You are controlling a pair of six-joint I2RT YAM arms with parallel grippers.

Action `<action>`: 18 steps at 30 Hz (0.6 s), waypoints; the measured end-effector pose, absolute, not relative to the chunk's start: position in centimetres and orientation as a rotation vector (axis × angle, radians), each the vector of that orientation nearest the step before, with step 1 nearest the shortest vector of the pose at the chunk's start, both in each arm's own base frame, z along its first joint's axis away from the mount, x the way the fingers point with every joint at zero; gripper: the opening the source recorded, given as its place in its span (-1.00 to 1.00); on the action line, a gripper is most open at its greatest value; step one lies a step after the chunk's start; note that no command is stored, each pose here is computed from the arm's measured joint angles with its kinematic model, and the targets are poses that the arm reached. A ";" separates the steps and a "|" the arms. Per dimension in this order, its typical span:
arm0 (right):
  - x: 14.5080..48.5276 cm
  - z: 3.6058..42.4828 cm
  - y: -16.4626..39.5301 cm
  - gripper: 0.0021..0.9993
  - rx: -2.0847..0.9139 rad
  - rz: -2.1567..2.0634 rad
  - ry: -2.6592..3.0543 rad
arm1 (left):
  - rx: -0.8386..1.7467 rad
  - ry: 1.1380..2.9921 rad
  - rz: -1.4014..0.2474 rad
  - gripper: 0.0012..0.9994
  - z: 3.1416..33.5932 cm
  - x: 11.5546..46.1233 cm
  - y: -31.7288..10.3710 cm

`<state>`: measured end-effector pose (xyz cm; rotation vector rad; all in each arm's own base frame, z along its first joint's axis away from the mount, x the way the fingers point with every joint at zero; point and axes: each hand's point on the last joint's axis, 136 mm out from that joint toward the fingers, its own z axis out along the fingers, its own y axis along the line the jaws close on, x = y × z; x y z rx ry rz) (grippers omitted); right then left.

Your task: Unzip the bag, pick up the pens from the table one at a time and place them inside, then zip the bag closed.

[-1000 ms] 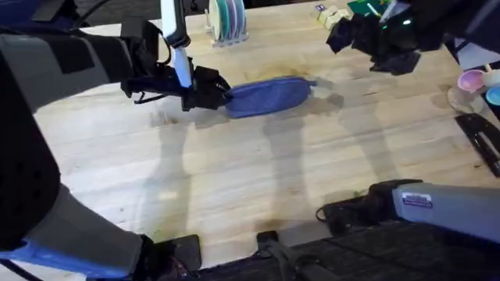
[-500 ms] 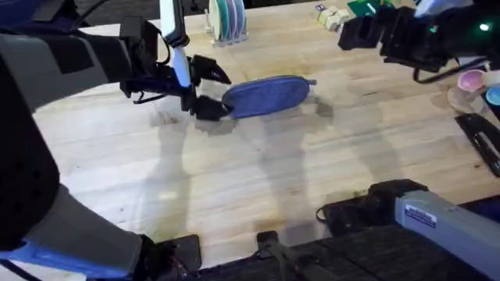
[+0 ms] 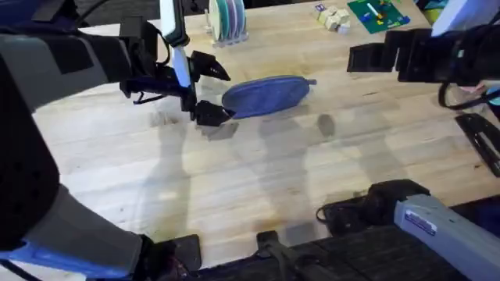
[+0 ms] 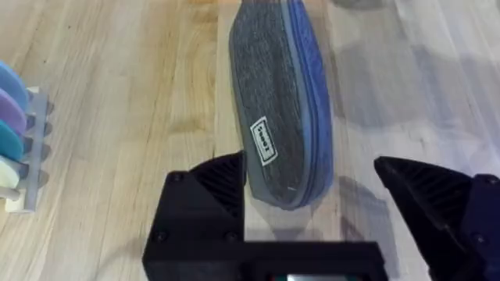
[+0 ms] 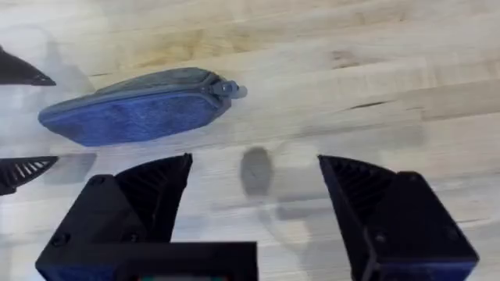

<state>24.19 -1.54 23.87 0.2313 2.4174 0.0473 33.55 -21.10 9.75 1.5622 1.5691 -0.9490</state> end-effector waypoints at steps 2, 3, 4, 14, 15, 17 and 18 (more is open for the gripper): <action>24.1 24.0 -1.5 1.00 0.223 0.048 2.413 | 1.560 1.573 -0.950 0.99 9.7 33.5 -21.0; 24.0 24.0 -1.5 1.00 0.220 0.047 2.416 | 1.559 1.575 -0.950 0.99 9.7 33.6 -21.0; 23.9 23.9 -1.5 1.00 0.218 0.046 2.421 | 1.558 1.576 -0.950 0.99 9.7 33.6 -20.9; 22.9 23.1 -1.3 1.00 0.147 0.023 2.476 | 1.541 1.667 -0.691 0.99 14.0 34.7 -19.1; 22.9 23.1 -1.3 1.00 0.142 0.022 2.477 | 1.530 1.673 -0.660 0.99 15.0 34.6 -18.9; 22.9 23.1 -1.3 1.00 0.136 0.020 2.477 | 1.502 1.690 -0.596 0.99 16.9 34.5 -18.4; 22.9 23.1 -1.3 1.00 0.133 0.019 2.477 | 1.486 1.700 -0.567 0.99 17.7 34.4 -18.1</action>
